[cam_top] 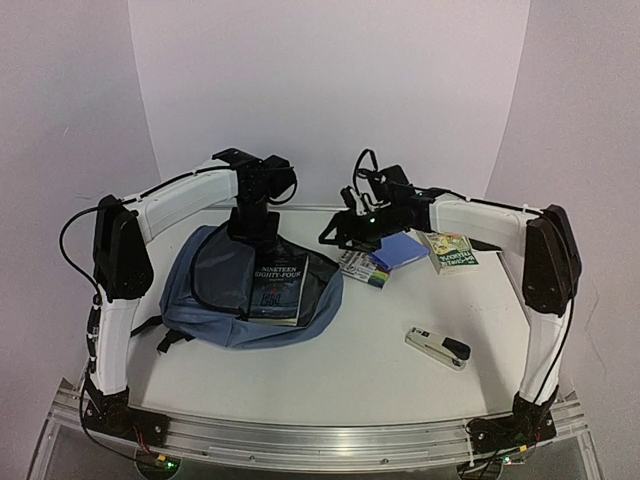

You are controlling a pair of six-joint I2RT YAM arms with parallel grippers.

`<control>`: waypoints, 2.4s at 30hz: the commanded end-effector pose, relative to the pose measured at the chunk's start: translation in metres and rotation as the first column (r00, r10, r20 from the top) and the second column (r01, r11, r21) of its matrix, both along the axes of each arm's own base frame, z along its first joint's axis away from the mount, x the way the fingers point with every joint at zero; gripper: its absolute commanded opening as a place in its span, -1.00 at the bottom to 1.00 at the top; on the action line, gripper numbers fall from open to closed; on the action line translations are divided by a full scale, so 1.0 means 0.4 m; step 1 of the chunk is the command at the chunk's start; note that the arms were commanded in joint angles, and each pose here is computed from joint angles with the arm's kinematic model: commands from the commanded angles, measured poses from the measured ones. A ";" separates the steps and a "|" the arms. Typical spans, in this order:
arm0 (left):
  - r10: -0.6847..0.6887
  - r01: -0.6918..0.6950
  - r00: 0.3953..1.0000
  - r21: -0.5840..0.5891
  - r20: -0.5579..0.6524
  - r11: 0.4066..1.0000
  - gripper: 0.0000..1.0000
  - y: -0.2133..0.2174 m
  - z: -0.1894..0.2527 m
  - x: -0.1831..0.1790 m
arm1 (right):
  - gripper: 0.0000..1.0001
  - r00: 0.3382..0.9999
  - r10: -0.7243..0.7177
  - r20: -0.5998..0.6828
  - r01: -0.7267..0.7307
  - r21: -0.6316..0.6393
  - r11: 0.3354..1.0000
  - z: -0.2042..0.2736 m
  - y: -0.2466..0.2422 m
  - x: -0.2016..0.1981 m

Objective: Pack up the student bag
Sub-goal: Adjust the student bag at the center of the board.

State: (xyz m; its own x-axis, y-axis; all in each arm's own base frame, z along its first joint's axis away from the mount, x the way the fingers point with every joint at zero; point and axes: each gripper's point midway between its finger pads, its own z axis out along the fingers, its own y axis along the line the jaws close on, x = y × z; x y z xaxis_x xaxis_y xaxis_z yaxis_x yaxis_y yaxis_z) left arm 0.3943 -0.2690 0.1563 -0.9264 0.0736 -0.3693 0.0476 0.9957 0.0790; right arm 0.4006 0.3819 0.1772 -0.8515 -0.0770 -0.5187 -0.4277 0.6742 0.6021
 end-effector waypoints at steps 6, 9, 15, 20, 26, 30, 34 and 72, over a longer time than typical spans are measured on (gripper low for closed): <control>0.003 -0.001 0.998 -0.042 0.055 0.999 -1.00 0.010 0.069 -0.003 | 0.14 0.992 -0.012 -0.124 -0.012 -0.191 0.981 -0.206 -0.025 -0.012; 0.007 -0.004 0.999 -0.047 0.051 0.999 -0.99 0.009 0.064 -0.004 | 0.12 0.988 -0.023 -0.153 -0.008 -0.204 0.979 -0.244 -0.018 -0.013; 0.012 -0.010 0.999 -0.047 0.043 0.999 -0.99 0.010 0.058 -0.008 | -0.39 0.989 -0.025 -0.143 -0.003 -0.194 0.981 -0.248 0.004 0.015; 0.008 -0.006 0.999 -0.046 0.035 0.999 -1.00 0.010 0.051 -0.010 | -1.00 0.995 0.007 -0.097 -0.019 -0.128 0.992 -0.149 0.022 0.021; -0.003 0.005 0.999 -0.053 0.041 0.999 -1.00 0.006 0.062 -0.010 | -1.00 0.999 0.040 -0.025 -0.041 -0.020 0.999 0.047 0.003 -0.022; -0.005 0.008 0.999 -0.056 0.041 0.998 -1.00 0.007 0.064 -0.012 | -1.00 0.999 0.037 0.008 -0.037 -0.050 0.998 0.056 -0.028 -0.039; -0.008 0.010 0.999 -0.065 0.039 0.998 -1.00 0.003 0.064 -0.013 | -0.67 0.996 0.021 -0.087 -0.031 -0.119 0.992 -0.049 -0.035 -0.043; 0.007 -0.002 0.998 -0.093 0.060 0.996 -1.00 -0.018 0.052 0.010 | -1.00 0.984 -0.093 -0.155 0.039 -0.323 0.946 -0.218 -0.016 -0.073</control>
